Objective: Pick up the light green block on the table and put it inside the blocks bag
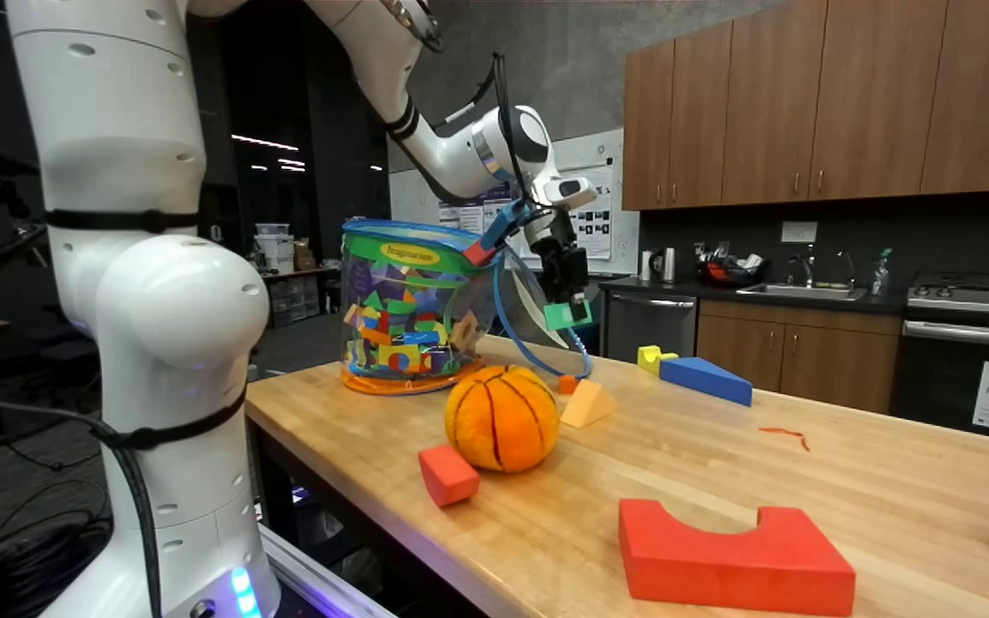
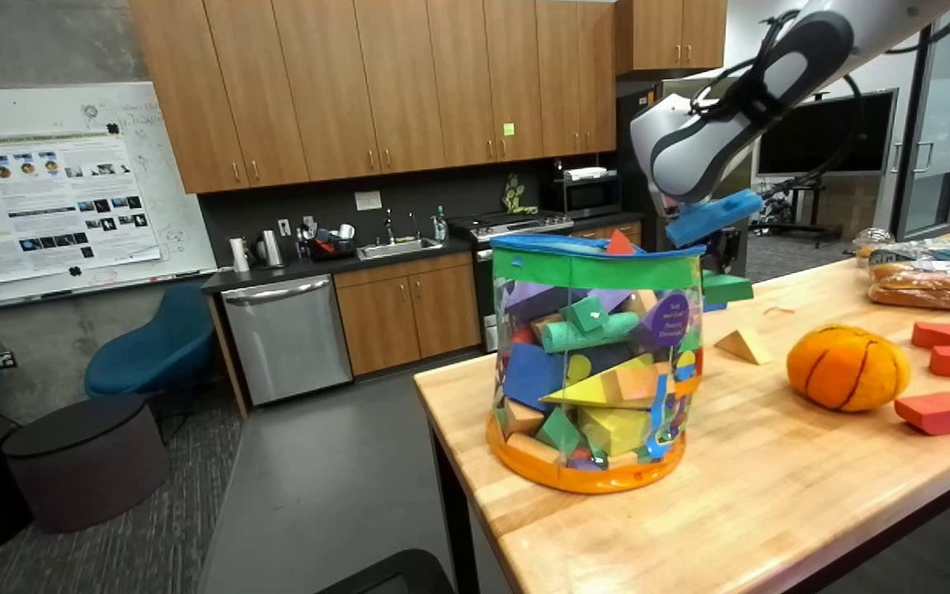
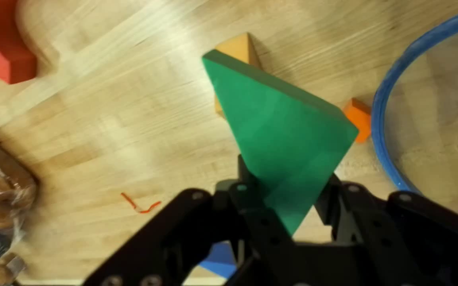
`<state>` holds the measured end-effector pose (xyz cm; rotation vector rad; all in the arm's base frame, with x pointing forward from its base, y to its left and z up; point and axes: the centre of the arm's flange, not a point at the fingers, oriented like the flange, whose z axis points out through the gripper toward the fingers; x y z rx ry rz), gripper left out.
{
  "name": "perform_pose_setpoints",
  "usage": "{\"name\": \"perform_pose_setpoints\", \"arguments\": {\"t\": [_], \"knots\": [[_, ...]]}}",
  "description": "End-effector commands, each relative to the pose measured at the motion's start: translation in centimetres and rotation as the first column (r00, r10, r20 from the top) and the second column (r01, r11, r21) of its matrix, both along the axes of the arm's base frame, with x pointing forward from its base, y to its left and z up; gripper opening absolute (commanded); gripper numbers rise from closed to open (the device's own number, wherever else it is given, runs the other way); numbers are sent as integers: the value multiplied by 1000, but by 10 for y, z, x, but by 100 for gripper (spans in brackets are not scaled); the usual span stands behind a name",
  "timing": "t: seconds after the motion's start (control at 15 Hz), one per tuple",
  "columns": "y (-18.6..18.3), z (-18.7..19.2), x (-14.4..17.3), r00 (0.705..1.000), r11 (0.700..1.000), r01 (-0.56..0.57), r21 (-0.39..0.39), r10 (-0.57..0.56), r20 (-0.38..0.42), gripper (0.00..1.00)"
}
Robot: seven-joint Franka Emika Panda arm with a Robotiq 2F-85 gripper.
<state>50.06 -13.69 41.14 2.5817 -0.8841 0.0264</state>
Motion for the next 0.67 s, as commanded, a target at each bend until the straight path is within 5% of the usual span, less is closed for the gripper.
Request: {"name": "perform_pose_setpoints", "arguments": {"t": [0.0, 0.6], "knots": [[9, 63, -35, 999, 996, -32, -77, 35, 39, 12], [53, 172, -70, 982, 982, -162, -97, 170, 78, 12]]}}
